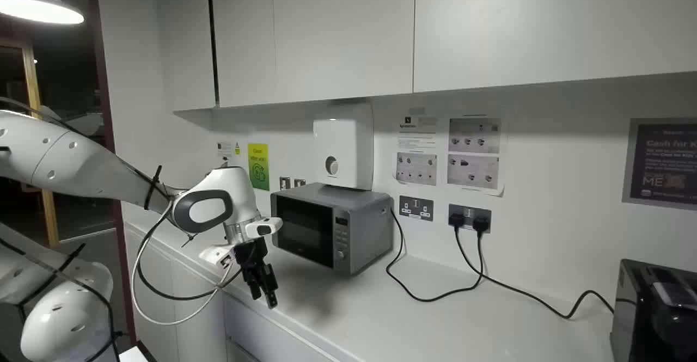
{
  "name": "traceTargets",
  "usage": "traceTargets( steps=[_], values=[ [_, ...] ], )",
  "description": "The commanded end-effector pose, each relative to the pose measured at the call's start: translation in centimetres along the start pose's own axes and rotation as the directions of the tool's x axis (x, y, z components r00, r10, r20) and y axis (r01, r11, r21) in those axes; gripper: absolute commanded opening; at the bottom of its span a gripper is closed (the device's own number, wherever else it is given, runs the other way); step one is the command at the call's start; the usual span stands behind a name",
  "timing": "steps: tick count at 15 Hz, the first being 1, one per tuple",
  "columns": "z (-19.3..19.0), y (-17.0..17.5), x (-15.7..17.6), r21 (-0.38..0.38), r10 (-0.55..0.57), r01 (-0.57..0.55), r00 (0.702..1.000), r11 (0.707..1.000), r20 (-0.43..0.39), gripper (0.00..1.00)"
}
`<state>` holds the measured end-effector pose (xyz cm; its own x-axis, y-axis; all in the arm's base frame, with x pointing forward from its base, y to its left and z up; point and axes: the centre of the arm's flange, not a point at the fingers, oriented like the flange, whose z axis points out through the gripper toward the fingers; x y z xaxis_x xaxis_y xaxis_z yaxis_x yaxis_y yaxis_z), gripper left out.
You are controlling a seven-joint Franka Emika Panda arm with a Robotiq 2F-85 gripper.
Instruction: Press a button on the right side of the microwave
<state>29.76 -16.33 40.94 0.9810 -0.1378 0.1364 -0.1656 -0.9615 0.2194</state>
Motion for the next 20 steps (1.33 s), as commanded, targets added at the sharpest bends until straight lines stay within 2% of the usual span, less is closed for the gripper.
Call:
traceTargets(
  steps=[1, 6, 11, 15, 20],
  values=[
    [0.0, 0.0, 0.0, 0.000, 0.000, 0.000, 1.000, 1.000, 0.000, 1.00],
    [0.0, 0.0, 0.0, 0.000, 0.000, 0.000, 1.000, 1.000, 0.000, 1.00],
    [0.3, -1.5, 0.9, 0.136, 0.137, -0.130, 0.990, 0.982, -0.041, 1.00],
    [-0.2, -2.8, 2.6, 0.276, 0.264, -0.235, 0.962, 0.932, -0.074, 1.00],
    [-0.5, -3.6, 5.4, 0.409, 0.411, -0.326, 0.901, 0.852, -0.139, 1.00]
  ],
)
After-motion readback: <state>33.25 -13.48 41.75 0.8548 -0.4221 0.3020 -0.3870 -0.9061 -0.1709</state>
